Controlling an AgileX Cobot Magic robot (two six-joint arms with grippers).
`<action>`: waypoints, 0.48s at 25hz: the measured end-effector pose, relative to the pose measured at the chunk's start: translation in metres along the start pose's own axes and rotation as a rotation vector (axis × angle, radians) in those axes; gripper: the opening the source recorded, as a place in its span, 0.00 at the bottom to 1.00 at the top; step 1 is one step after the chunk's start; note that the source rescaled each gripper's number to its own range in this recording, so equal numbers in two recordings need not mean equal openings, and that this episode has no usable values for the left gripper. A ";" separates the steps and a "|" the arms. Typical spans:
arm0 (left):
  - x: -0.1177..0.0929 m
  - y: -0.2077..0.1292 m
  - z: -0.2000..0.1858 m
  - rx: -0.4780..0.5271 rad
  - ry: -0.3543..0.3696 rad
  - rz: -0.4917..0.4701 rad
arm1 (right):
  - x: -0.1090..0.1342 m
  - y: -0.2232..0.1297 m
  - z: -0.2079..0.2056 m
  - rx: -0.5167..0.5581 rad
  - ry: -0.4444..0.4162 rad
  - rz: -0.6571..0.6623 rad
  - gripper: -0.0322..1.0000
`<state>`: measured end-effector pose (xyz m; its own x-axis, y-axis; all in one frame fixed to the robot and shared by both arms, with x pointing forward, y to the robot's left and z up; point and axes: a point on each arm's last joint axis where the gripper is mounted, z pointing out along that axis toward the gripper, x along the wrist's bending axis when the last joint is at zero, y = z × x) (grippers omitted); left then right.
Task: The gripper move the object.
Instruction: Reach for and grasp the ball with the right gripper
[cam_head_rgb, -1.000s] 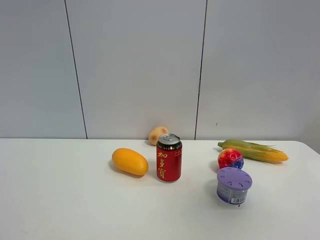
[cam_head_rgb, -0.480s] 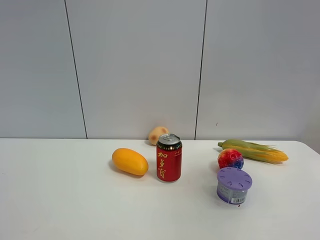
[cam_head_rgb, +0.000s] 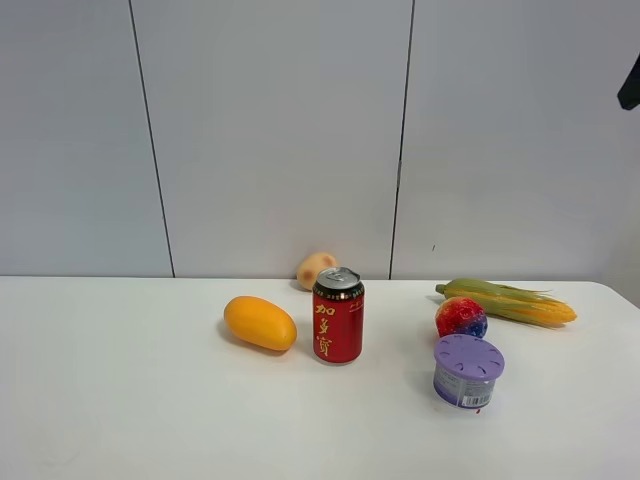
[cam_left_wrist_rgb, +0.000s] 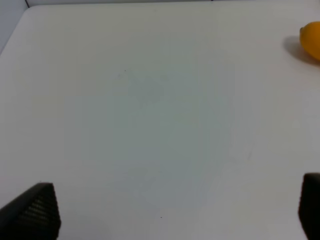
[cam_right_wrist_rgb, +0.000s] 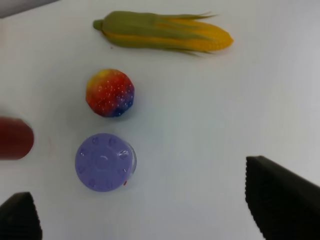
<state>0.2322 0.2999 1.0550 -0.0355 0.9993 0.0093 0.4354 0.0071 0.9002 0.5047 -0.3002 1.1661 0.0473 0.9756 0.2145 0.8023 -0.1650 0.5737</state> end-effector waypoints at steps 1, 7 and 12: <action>0.000 0.000 0.000 0.000 0.000 0.000 | 0.000 0.002 0.005 0.006 0.008 -0.003 0.50; 0.000 0.000 0.000 0.000 0.000 0.000 | -0.003 0.008 0.038 0.064 0.028 0.017 0.50; 0.000 0.000 0.000 0.000 0.000 0.000 | -0.008 0.013 0.065 0.084 0.022 0.012 0.50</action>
<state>0.2322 0.2999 1.0550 -0.0355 0.9993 0.0093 0.4354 0.0071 0.9002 0.5535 -0.3009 1.1211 0.0449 0.9701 0.2386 0.8488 -0.1630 0.5030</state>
